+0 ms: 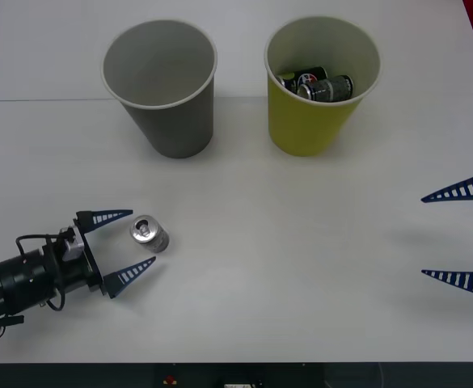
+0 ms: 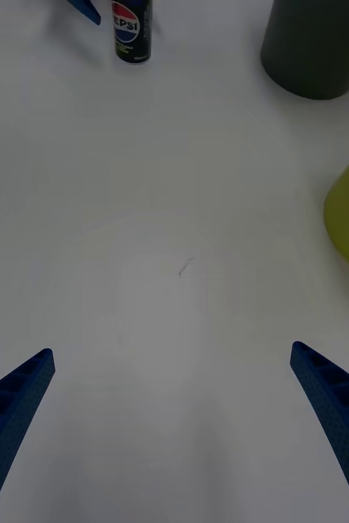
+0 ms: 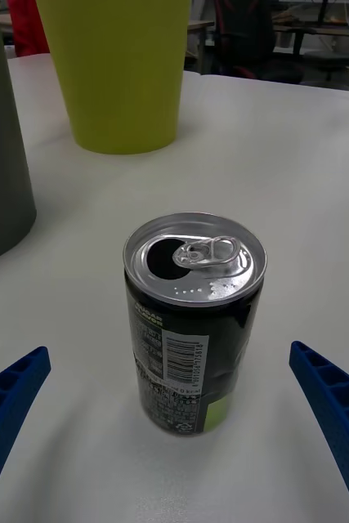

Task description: Put the can into the green bin and the plastic bottle into the gray bin

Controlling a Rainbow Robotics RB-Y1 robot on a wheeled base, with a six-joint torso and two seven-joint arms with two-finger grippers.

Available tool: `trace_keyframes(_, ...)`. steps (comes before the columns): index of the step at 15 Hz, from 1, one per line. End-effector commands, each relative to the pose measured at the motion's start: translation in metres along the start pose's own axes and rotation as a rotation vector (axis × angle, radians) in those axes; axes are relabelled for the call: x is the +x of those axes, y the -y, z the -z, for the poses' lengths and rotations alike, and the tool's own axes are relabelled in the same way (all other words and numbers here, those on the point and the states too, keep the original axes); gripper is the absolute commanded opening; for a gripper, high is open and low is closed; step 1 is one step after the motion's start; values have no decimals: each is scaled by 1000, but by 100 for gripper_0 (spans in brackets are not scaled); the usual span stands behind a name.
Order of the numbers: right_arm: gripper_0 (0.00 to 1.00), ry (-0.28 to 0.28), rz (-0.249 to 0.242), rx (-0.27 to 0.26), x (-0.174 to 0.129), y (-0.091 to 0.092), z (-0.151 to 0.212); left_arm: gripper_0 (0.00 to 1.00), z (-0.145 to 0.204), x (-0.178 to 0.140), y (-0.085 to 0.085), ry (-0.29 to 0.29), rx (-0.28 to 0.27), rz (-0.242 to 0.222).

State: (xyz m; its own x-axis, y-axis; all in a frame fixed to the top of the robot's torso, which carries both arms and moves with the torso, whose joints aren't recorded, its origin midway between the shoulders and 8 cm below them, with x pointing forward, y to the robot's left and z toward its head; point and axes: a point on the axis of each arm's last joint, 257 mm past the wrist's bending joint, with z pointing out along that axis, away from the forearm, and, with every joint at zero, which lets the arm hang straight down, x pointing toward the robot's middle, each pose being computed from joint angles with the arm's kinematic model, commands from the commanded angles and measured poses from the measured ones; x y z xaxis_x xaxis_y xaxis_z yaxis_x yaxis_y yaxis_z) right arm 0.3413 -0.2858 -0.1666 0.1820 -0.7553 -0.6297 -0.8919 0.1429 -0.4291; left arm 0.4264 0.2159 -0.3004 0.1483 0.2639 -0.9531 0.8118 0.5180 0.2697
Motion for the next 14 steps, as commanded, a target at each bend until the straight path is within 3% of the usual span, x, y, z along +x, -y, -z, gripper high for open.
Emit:
trace_keyframes(1, 100, 0, 0, 0, 0, 0, 0, 100, -20, -2, 5, 12, -5, 6)
trace_keyframes(6, 100, 0, 0, 0, 0, 0, 0, 100, -35, -4, 6, 15, -13, 6)
trace_keyframes(7, 100, 0, 0, 0, 0, 0, 0, 78, -35, -4, 6, 15, -13, 6)
trace_keyframes(8, 100, 0, 0, 0, 0, 0, 0, 3, -35, -3, 7, 13, -11, 6)
trace_keyframes(14, 100, 0, 0, 0, 0, 0, 0, 0, -36, -3, 9, 14, -7, 6)
